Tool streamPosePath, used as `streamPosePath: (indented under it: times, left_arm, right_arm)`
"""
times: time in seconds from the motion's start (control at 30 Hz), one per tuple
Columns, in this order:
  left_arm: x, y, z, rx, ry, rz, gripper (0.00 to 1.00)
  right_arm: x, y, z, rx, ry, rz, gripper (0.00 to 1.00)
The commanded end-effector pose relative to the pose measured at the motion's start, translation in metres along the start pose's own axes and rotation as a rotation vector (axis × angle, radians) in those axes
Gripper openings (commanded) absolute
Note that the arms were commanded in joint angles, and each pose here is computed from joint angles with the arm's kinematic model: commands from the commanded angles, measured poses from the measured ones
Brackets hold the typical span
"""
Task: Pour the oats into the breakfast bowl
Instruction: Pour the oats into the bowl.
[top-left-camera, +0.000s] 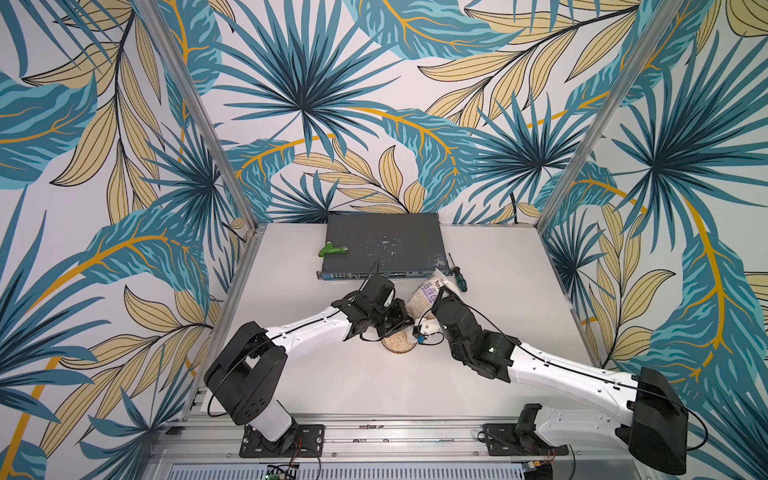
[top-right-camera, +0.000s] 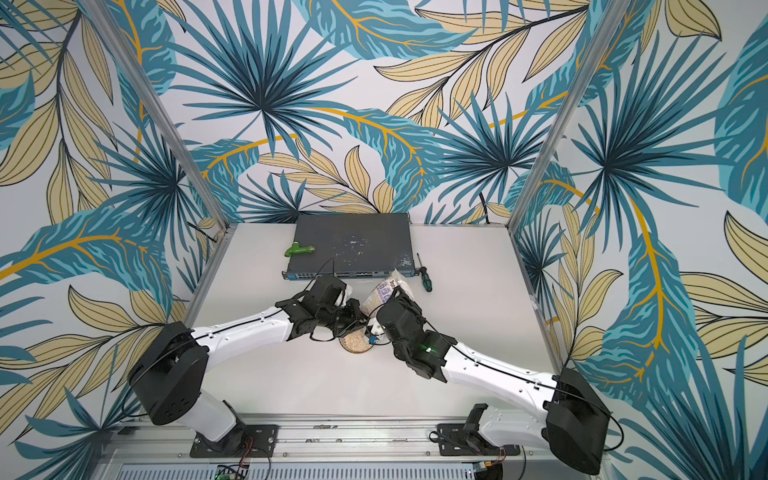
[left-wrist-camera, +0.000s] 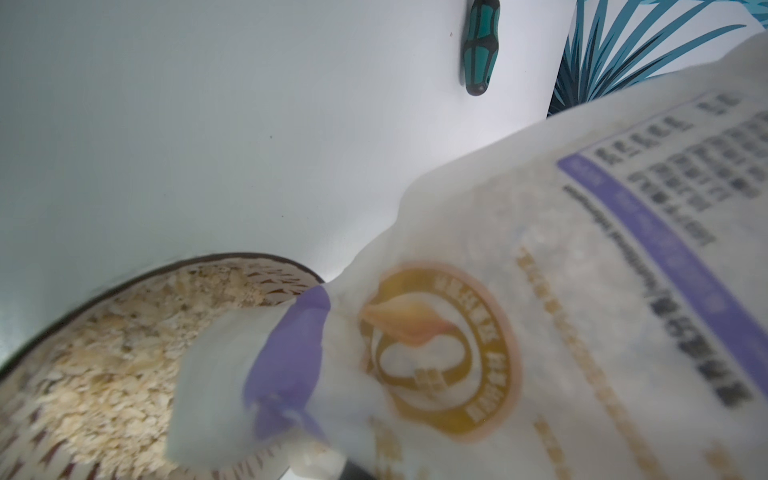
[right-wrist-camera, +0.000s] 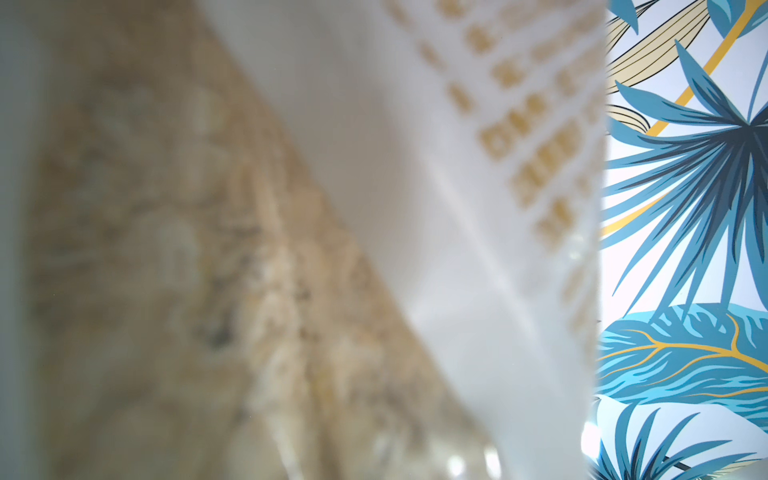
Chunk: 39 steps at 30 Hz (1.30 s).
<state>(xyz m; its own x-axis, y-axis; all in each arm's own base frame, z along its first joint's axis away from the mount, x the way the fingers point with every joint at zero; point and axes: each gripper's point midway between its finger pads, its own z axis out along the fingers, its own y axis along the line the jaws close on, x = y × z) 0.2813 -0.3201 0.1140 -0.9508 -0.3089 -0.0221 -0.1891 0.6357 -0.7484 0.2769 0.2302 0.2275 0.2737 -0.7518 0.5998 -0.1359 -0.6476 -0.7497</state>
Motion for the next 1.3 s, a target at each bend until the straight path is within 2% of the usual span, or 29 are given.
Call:
streamPosePath:
  times: [0.0,0.3,1.27]
  left_arm:
    - [-0.003,0.094,0.009,-0.313,-0.053,-0.101,0.00]
    - [-0.003,0.089,0.006,-0.296,-0.057,-0.097,0.00]
    - [-0.014,0.057,-0.002,-0.260,-0.073,-0.057,0.00]
  right_arm:
    - [0.070,-0.094,-0.032,0.318,0.104,0.490,0.00]
    - [0.069,-0.093,-0.033,0.328,0.097,0.496,0.00]
    - [0.072,-0.017,-0.033,0.270,0.116,0.531,0.00]
